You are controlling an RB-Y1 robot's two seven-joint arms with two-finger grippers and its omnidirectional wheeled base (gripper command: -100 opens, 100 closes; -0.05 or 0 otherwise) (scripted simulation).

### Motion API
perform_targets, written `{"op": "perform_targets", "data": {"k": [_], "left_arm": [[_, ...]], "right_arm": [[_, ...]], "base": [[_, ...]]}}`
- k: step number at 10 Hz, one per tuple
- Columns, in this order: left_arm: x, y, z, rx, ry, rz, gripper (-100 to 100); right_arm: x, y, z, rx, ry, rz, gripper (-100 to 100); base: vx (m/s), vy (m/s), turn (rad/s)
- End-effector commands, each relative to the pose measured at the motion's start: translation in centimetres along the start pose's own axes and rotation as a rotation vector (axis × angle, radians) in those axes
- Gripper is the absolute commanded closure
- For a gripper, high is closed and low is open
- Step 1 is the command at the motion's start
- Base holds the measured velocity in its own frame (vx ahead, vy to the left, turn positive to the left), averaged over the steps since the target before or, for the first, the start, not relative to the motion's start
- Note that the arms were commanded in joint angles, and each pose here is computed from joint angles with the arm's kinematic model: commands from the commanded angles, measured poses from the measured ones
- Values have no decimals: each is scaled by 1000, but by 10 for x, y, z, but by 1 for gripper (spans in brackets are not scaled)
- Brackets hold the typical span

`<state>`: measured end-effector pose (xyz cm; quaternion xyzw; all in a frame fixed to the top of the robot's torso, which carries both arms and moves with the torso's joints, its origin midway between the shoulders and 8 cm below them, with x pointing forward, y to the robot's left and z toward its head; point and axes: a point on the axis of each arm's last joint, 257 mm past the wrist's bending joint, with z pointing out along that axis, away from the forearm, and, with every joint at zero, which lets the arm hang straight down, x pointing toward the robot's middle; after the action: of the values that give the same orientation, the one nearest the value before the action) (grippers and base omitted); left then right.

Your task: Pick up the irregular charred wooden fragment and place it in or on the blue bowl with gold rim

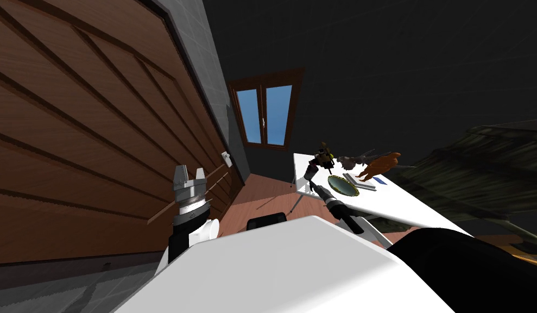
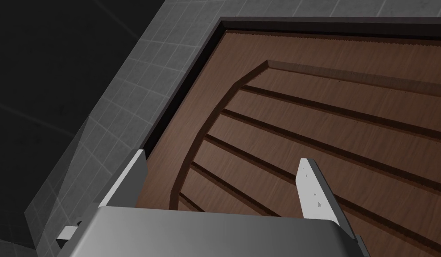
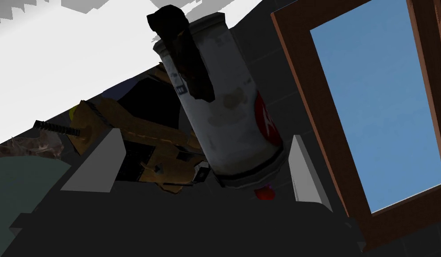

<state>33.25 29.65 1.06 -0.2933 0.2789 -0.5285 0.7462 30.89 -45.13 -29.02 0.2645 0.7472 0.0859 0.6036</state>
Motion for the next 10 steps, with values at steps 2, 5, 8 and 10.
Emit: {"op": "perform_targets", "data": {"k": [2, 5, 8, 10], "left_arm": [[0, 0, 0, 0, 0, 0, 0], [0, 0, 0, 0, 0, 0, 0], [0, 0, 0, 0, 0, 0, 0], [0, 0, 0, 0, 0, 0, 0]], "right_arm": [[1, -15, -3, 30, 18, -45, -100], [1, -15, -3, 30, 18, -45, -100], [1, -15, -3, 30, 18, -45, -100], [2, -30, -6, 59, 35, -88, -100]], "base": [[10, 11, -9], [27, 33, 28], [3, 7, -45], [27, 35, 18]]}}
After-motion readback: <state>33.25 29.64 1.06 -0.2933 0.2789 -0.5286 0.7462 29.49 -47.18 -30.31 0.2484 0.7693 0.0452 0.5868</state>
